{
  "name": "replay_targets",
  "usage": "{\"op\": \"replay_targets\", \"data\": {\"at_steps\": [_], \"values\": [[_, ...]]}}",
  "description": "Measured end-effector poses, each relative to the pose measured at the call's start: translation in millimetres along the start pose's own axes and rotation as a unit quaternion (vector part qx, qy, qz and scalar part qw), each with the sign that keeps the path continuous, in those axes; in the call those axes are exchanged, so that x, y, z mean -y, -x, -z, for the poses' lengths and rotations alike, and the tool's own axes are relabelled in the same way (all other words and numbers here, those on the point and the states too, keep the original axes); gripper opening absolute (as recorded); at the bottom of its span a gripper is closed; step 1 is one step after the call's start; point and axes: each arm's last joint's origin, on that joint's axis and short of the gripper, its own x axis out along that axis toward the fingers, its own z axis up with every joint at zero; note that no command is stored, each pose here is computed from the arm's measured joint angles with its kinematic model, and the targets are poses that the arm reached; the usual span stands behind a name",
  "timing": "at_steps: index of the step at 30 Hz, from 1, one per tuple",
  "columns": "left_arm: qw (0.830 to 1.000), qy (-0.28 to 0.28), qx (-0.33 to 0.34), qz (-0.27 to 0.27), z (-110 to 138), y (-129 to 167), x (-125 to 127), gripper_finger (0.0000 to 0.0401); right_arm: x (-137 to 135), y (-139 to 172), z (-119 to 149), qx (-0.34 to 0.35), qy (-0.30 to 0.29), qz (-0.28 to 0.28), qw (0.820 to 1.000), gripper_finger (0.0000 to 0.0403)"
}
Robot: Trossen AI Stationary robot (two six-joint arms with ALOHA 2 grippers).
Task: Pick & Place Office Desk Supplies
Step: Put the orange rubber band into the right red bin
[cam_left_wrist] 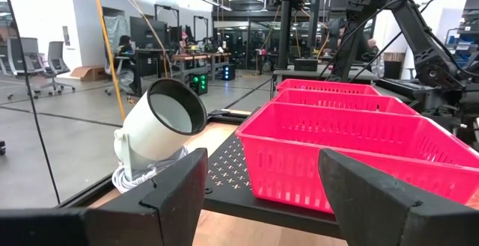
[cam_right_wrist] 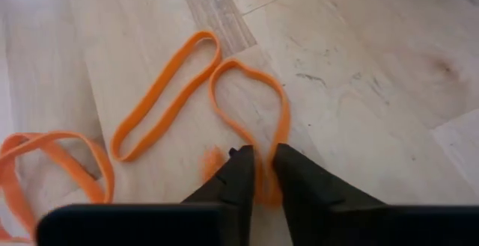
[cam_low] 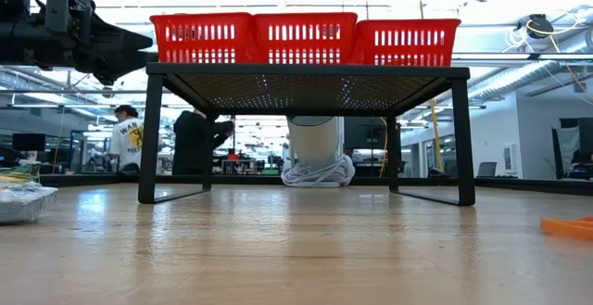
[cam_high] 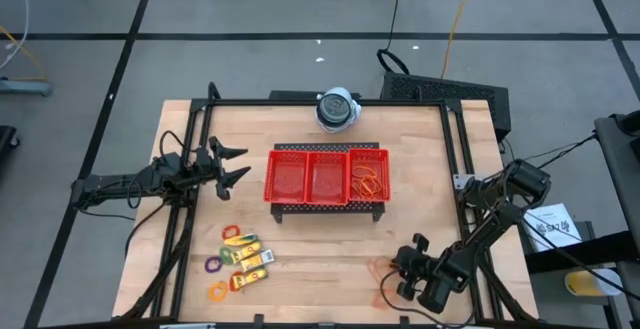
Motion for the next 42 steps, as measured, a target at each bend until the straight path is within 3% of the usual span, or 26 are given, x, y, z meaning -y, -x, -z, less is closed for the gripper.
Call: {"op": "replay_targets", "data": {"at_steps": [4,8,18,23,28,35,42], "values": [[1.0,0.0,0.0,0.0,0.0,0.0,0.0,0.0267,-0.1,-0.2,0.1,0.001,0.0,0.0,1.0,0.001],[1.0,0.0,0.0,0.0,0.0,0.0,0.0,0.0267,-0.6,-0.4,-0.2,0.004,-0.002,-0.003,1.0,0.0007],[1.0,0.0,0.0,0.0,0.0,0.0,0.0,0.0267,-4.4,-0.7,-1.0,0.024,-0.009,-0.018,1.0,0.0082],[1.0,0.0,0.0,0.0,-0.1,0.0,0.0,0.0267,-4.6,-0.6,-1.2,0.024,0.025,-0.017,0.999,0.0104],[1.0,0.0,0.0,0.0,0.0,0.0,0.0,0.0267,-1.9,-1.5,-0.6,0.025,0.036,-0.012,0.999,0.0077],[1.0,0.0,0.0,0.0,0.0,0.0,0.0,0.0267,13.0,-6.8,5.7,0.023,0.038,0.008,0.999,0.0009],[1.0,0.0,0.0,0.0,0.0,0.0,0.0,0.0267,14.6,-6.9,6.6,0.024,0.058,0.004,0.998,0.0003]]}}
